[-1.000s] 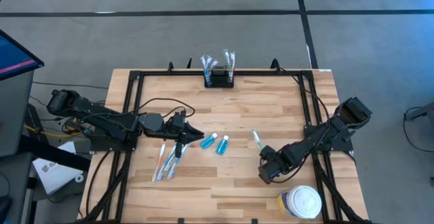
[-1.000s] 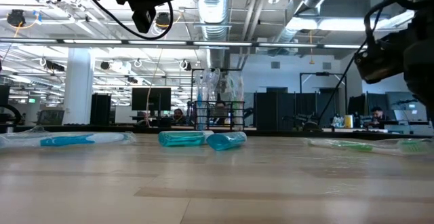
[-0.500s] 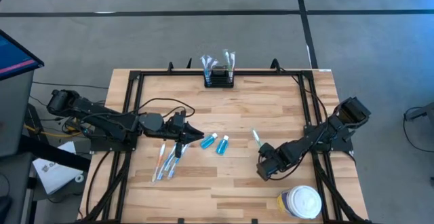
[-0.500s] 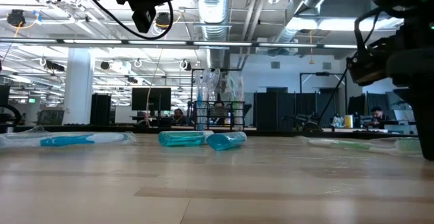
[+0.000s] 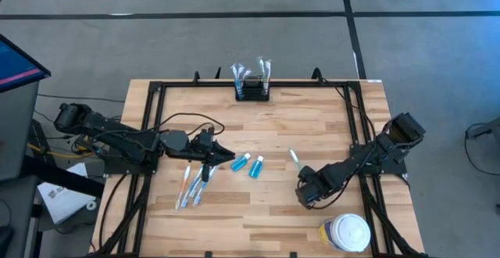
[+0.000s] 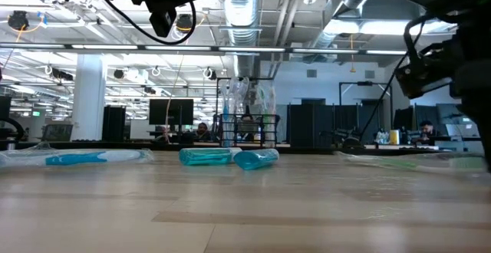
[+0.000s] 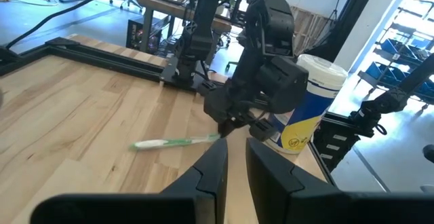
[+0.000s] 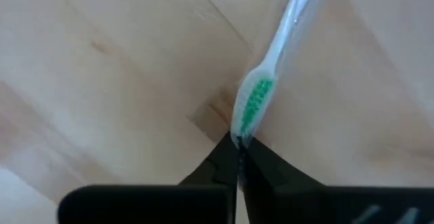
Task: Pick & Place toothbrushing station
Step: Put the right green toothbrush into the black wire organizer
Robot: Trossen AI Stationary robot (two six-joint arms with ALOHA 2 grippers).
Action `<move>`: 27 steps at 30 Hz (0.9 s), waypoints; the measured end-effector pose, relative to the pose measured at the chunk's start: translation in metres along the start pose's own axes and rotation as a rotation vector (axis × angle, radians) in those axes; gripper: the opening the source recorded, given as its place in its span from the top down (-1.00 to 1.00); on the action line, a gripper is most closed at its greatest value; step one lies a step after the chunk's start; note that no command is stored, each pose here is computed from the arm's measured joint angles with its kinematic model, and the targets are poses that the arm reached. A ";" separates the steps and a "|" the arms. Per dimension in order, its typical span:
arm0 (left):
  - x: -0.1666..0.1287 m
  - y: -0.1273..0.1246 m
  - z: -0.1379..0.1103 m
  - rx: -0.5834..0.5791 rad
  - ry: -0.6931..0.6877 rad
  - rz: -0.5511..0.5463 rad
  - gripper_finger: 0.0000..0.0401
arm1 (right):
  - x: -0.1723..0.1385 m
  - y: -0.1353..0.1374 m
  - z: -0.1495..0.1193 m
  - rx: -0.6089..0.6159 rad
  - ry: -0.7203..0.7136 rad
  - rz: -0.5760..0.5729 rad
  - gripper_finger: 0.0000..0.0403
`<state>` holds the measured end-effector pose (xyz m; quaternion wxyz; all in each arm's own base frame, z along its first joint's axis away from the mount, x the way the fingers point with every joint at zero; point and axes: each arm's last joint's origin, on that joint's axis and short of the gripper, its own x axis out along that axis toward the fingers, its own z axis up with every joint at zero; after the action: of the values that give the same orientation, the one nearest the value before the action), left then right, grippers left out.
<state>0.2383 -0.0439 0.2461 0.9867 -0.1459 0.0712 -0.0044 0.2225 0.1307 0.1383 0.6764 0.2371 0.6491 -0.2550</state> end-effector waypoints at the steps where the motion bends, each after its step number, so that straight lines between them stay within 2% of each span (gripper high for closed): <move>1: 0.000 0.000 0.000 0.000 0.000 0.000 0.76 | -0.003 0.001 0.000 -0.006 0.003 -0.009 0.99; 5: 0.000 0.000 0.000 0.000 0.000 0.000 0.76 | -0.014 0.000 0.001 -0.025 0.021 -0.075 1.00; 14: 0.000 -0.001 0.000 0.033 0.001 -0.003 0.76 | -0.046 0.014 0.010 -0.103 -0.030 -0.077 1.00; 23: -0.001 -0.019 -0.004 0.237 -0.022 -0.083 0.76 | -0.076 0.029 0.029 -0.174 -0.108 0.012 1.00; 27: 0.009 -0.028 -0.016 0.395 0.001 -0.101 0.76 | -0.091 0.035 0.038 -0.198 -0.162 0.051 1.00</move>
<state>0.2454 -0.0761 0.2375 0.9947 0.0470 0.0620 -0.0676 0.2717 0.1352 0.2304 0.7529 0.1642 0.6080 -0.1909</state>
